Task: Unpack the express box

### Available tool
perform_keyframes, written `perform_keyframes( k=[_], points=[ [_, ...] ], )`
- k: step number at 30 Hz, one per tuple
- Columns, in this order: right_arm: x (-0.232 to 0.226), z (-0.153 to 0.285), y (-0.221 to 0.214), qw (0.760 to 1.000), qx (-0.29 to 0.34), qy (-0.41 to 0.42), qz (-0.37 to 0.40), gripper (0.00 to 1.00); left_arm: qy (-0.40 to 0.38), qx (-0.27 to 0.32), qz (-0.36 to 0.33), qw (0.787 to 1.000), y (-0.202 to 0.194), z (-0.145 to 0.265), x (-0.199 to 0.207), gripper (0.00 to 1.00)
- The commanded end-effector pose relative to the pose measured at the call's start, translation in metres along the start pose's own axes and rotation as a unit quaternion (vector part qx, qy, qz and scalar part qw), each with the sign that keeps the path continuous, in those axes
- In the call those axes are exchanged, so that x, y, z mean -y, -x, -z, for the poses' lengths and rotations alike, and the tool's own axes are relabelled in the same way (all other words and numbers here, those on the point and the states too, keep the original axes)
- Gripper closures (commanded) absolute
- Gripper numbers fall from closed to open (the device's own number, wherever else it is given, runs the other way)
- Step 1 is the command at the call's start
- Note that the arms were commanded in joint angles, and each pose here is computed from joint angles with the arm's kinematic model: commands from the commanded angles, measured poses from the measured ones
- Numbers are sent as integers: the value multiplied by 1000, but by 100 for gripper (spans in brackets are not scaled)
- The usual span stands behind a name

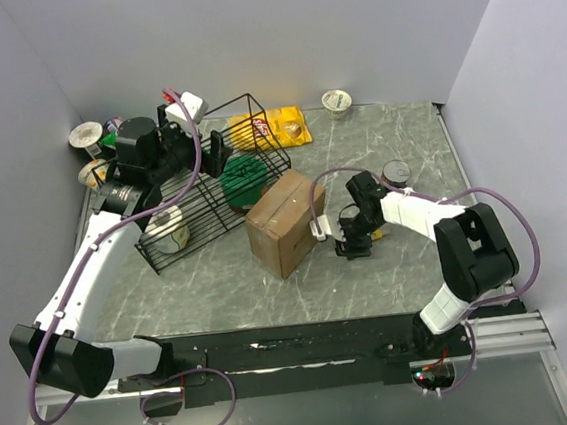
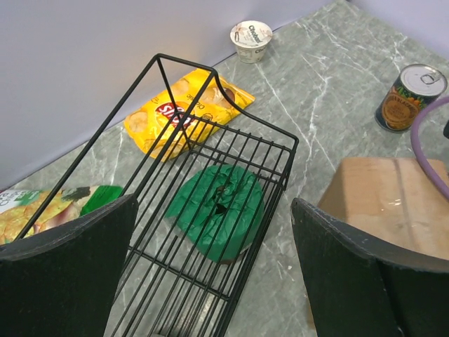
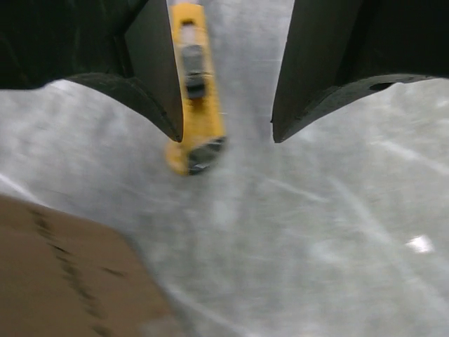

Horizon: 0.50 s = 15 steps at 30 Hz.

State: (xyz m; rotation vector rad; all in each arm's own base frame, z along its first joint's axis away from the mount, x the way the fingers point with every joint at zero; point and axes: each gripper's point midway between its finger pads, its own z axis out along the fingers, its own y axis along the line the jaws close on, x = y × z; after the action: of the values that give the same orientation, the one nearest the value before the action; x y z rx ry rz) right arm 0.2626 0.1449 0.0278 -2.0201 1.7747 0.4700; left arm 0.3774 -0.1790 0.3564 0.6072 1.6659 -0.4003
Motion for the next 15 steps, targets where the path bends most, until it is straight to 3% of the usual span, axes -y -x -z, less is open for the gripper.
perform_keyframes(
  k=[1, 7, 13, 15],
  points=[
    [-27, 4, -1, 998, -8, 56, 19, 42, 9, 17, -15, 1000, 11, 8, -2, 4],
    [-61, 6, -22, 995, -45, 91, 18, 50, 2, 17, -8, 1000, 7, 5, 1, 4],
    [-71, 36, -26, 996, -62, 54, 28, 55, 0, 19, -6, 1000, 5, 8, 3, 4],
    [-63, 47, -30, 998, -50, 26, -15, 55, 0, 20, -8, 1000, 5, 10, 3, 4]
  ],
)
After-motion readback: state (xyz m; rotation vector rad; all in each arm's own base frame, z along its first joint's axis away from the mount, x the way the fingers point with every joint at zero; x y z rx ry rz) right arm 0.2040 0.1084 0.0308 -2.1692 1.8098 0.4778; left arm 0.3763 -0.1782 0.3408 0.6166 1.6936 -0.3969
